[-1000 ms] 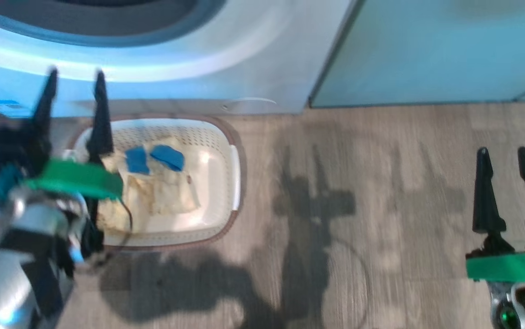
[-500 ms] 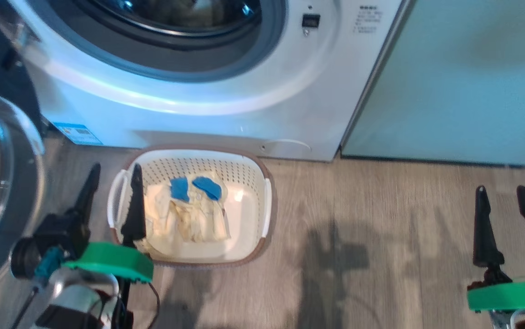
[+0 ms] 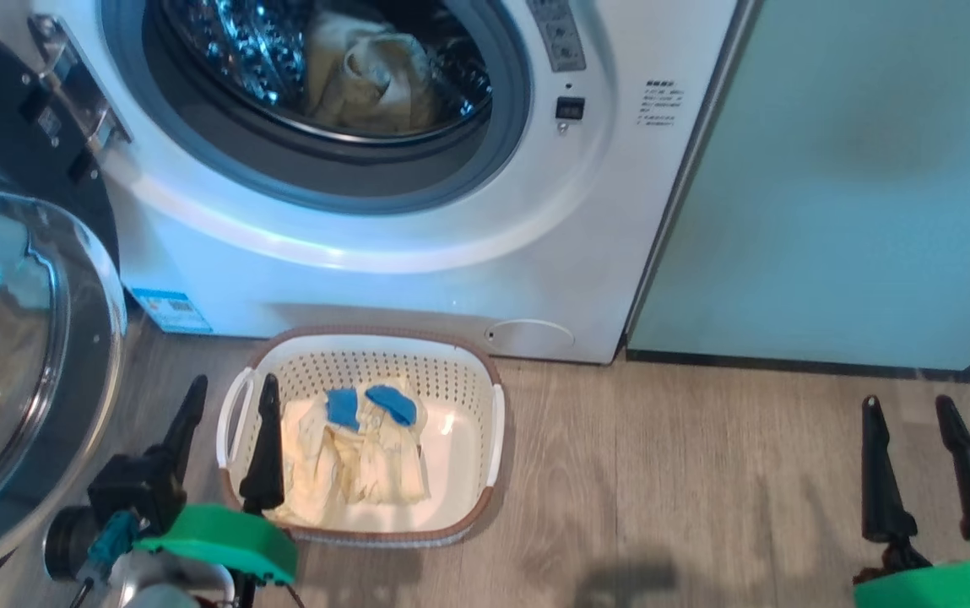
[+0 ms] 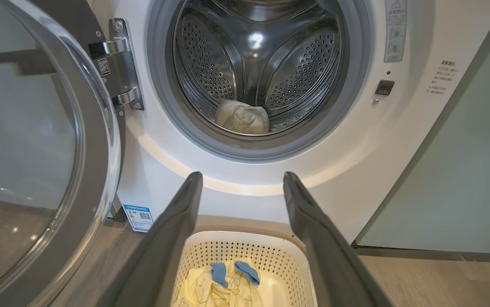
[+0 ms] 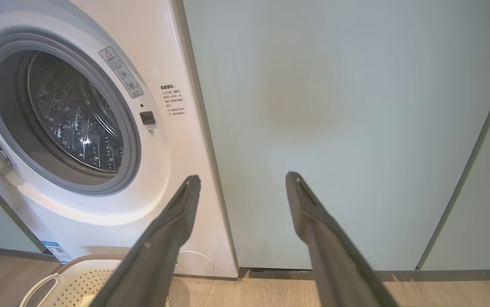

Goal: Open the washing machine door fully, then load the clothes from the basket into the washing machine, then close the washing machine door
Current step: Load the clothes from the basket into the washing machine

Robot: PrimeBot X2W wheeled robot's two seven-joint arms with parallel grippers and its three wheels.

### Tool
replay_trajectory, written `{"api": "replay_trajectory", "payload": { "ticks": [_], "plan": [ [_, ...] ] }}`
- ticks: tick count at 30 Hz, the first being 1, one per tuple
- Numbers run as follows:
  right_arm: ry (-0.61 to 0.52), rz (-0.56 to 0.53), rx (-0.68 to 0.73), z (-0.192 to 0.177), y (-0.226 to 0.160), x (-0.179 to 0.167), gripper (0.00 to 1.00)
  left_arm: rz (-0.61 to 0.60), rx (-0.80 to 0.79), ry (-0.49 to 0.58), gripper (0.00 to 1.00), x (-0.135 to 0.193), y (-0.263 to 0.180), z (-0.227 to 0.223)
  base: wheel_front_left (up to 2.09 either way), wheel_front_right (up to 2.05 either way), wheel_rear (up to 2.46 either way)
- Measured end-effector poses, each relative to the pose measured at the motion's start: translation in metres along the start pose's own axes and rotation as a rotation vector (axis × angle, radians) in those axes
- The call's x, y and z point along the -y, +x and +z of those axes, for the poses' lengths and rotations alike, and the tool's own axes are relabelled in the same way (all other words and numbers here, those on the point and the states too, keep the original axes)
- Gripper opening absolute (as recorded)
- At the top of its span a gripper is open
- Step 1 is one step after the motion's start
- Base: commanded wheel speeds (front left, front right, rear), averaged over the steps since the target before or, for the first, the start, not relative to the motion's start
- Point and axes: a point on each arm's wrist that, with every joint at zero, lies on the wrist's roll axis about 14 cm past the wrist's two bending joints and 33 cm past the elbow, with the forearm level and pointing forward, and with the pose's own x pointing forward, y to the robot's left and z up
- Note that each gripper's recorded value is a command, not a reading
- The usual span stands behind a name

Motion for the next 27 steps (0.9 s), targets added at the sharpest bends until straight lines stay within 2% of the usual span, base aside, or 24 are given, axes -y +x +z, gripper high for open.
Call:
{"api": "replay_trajectory", "payload": {
  "ticks": [9,27],
  "plan": [
    [0.004,-0.008,0.021,0.008,-0.018,0.0,1.0,-0.013,0.005,-0.004,1.0,0.003,-0.012,0.004,0.0,0.0,0.0],
    [0.007,-0.003,0.031,0.012,-0.027,-0.002,1.0,-0.02,0.023,-0.003,1.0,0.003,-0.021,0.011,0.0,0.0,0.0]
  ]
}}
